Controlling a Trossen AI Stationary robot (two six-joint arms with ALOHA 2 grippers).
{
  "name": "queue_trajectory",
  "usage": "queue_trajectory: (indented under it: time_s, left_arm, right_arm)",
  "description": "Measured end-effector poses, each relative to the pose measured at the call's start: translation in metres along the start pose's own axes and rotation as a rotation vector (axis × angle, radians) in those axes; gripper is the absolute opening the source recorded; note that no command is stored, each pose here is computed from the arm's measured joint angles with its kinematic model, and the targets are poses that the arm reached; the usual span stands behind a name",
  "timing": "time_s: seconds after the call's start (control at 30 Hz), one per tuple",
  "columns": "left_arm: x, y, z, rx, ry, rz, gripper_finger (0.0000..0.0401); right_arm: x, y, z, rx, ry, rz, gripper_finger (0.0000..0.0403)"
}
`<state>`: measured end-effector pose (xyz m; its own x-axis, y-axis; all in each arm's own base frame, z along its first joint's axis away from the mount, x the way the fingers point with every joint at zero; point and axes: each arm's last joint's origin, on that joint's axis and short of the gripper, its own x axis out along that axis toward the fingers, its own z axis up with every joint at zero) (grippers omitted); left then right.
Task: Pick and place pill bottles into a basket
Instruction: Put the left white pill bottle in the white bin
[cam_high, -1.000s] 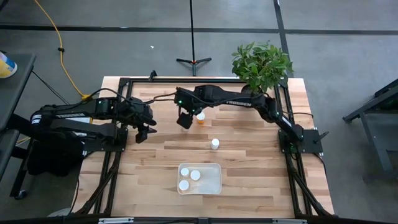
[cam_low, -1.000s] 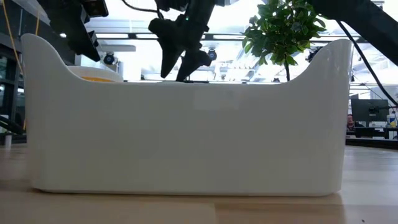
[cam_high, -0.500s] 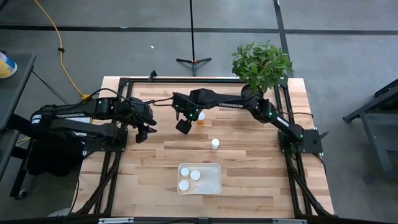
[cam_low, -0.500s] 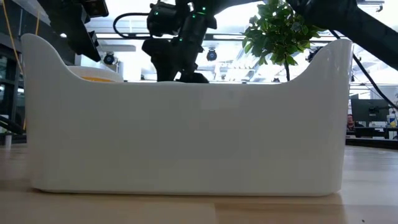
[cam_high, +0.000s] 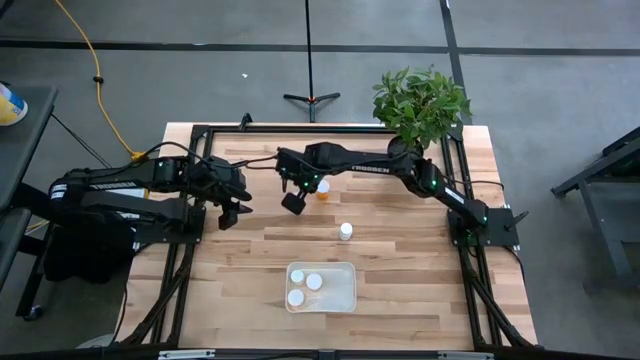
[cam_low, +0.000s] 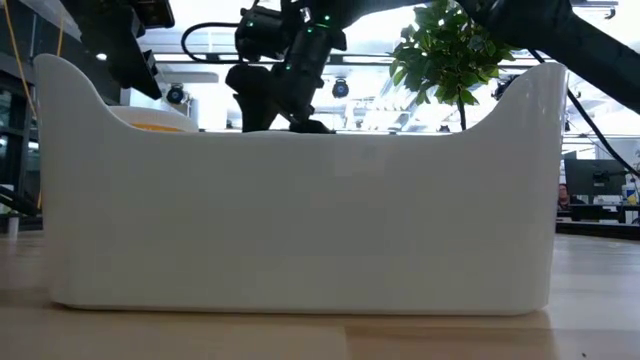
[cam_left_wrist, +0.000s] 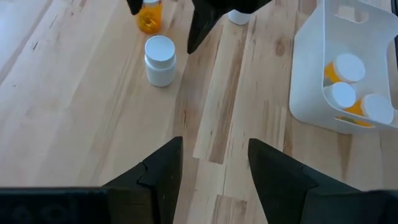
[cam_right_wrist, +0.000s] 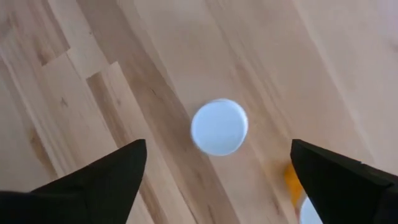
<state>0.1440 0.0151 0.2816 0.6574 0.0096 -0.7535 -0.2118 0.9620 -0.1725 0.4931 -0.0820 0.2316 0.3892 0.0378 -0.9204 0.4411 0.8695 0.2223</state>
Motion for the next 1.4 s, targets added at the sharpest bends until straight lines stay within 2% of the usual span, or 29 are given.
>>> queue_trajectory:
  time_s: [0.23, 0.4, 0.83, 1.1, 1.4]
  left_arm:
    - [0.0, 0.0, 0.0, -0.001, 0.001, 0.0, 0.0216]
    - [0.0, 0.0, 0.0, -0.001, 0.002, 0.0, 0.0216]
    - [0.0, 0.0, 0.0, -0.03, 0.001, 0.001, 0.0216]
    - [0.0, 0.0, 0.0, -0.054, 0.001, 0.001, 0.0216]
    - [0.0, 0.0, 0.0, -0.054, 0.001, 0.001, 0.0216]
  right_arm:
    - [0.005, 0.0, 0.002, -0.026, -0.02, 0.002, 0.0392]
    - [0.028, -0.005, 0.0, -0.019, 0.03, -0.001, 0.0393]
    - [0.063, -0.008, -0.001, -0.039, 0.062, 0.052, 0.0385]
    - [0.063, -0.007, -0.001, -0.07, 0.058, 0.054, 0.0349]
    - [0.062, -0.006, -0.002, -0.1, 0.066, 0.063, 0.0272]
